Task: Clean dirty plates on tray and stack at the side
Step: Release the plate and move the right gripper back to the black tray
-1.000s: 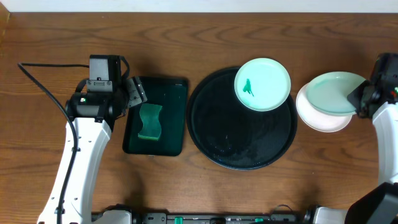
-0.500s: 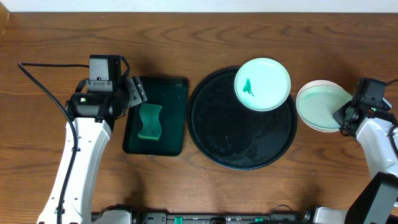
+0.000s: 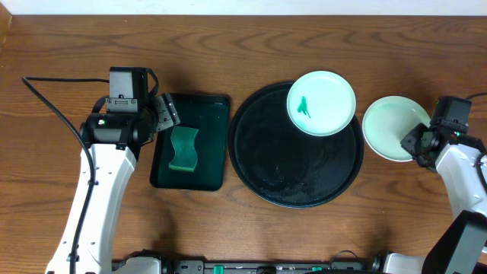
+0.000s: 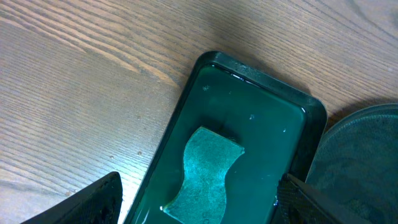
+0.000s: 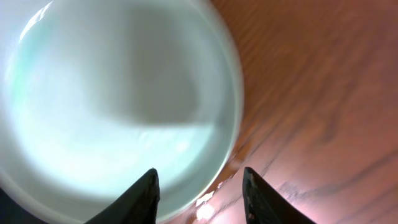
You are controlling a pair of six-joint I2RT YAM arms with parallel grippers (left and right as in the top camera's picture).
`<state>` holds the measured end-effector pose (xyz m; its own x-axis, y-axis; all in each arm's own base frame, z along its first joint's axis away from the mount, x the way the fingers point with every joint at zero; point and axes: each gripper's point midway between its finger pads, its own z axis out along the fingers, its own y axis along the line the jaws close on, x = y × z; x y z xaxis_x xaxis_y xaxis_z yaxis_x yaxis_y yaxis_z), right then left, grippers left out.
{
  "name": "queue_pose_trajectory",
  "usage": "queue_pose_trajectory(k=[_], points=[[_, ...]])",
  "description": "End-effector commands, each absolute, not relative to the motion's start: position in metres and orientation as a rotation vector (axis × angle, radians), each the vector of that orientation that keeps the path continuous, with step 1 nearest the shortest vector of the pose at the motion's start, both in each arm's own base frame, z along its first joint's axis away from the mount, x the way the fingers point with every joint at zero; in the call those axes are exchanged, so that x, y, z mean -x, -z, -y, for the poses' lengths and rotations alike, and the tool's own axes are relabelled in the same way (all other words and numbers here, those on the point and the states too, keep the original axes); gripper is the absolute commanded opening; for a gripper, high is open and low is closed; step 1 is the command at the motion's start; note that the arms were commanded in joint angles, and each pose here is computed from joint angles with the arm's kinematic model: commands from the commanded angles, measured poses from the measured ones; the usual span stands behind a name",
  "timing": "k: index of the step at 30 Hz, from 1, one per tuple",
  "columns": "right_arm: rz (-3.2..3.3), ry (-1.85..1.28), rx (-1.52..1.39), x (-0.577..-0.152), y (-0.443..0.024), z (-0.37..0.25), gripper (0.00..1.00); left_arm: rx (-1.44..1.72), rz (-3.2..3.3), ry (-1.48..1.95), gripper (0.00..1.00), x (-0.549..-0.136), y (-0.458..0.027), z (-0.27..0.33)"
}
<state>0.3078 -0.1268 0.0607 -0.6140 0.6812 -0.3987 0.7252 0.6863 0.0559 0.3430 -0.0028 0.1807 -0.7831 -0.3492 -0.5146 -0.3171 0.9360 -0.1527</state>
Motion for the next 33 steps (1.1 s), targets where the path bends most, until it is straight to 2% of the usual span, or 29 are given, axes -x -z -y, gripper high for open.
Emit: queue_pose_trajectory(k=[1, 5, 6, 15, 24, 33], points=[[-2.608, -0.115, -0.776, -0.331, -0.084, 0.084, 0.4, 0.482, -2.514, 0.064, 0.8, -0.346, -0.187, 0.0], [-2.662, -0.389, -0.453, -0.345, -0.106, 0.022, 0.38, 0.482, -2.514, 0.064, 0.8, -0.346, -0.187, 0.0], [-2.677, -0.481, -0.276, -0.347, -0.116, -0.011, 0.38, 0.482, -2.514, 0.064, 0.8, -0.346, -0.187, 0.0], [-2.704, -0.604, 0.405, -0.31, -0.12, -0.164, 0.39, 0.482, -2.514, 0.064, 0.8, -0.346, -0.187, 0.0], [-2.637, -0.406, 0.865, -0.253, -0.106, -0.246, 0.39, 0.482, -2.514, 0.064, 0.8, -0.346, -0.187, 0.0], [-2.57, -0.208, 1.037, -0.229, -0.065, -0.296, 0.4, 0.482, -2.514, 0.064, 0.8, -0.346, -0.187, 0.0]])
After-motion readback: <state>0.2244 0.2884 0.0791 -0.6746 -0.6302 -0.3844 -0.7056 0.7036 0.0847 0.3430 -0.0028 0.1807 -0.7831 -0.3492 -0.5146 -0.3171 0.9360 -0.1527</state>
